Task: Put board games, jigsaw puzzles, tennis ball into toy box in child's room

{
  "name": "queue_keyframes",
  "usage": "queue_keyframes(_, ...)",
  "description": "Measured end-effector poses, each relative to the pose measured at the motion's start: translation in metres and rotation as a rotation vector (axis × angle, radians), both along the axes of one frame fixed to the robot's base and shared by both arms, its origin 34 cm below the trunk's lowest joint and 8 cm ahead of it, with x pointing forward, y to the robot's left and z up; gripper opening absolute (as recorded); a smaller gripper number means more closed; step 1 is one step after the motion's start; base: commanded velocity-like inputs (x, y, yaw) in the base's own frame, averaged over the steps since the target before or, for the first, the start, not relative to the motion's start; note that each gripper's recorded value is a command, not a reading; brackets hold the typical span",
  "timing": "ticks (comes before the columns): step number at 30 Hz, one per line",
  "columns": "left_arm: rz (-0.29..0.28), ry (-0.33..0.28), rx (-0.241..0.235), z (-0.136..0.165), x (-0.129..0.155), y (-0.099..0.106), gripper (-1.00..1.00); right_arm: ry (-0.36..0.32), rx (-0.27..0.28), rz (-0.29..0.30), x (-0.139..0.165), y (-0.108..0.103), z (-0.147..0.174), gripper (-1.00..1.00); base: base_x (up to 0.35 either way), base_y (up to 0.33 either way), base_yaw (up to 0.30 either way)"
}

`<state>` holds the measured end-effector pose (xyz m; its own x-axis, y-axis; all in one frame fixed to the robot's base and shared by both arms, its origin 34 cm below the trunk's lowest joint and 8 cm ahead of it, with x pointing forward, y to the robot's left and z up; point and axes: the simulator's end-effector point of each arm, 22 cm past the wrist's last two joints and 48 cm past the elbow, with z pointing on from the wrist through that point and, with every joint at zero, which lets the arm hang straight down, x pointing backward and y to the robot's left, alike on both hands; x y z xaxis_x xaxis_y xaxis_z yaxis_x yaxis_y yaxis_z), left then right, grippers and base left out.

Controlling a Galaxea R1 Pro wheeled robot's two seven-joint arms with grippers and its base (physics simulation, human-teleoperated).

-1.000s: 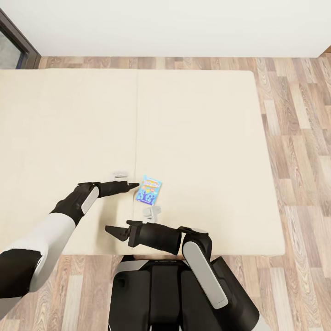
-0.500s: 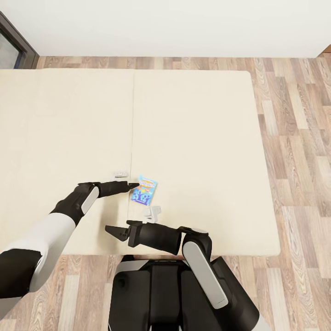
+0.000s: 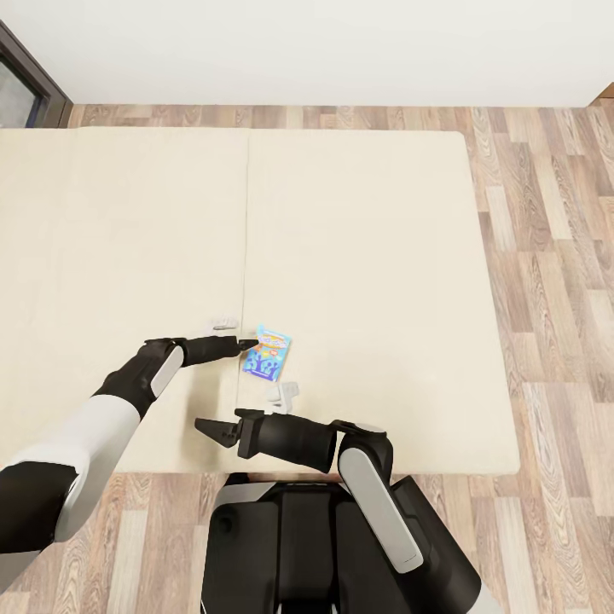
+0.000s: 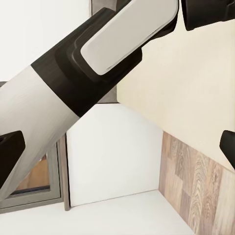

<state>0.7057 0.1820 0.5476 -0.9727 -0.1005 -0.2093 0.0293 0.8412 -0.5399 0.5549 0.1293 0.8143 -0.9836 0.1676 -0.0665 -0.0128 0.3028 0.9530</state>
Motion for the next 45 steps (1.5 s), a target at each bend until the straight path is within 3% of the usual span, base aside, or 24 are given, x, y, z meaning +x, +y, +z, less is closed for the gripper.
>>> queue_keyframes(20, 0.000, 0.000, -0.001, 0.0001, 0.0000, -0.0001, 1.00, 0.000, 0.000, 0.000, 0.0000, -0.0001, 0.0000, 1.00, 0.000, -0.002, 0.000)
queue_keyframes(45, -0.001, -0.001, -0.003, 0.0004, 0.0001, -0.0006, 1.00, 0.000, 0.000, 0.000, 0.0000, 0.0000, 0.0001, 1.00, 0.000, -0.120, 0.000)
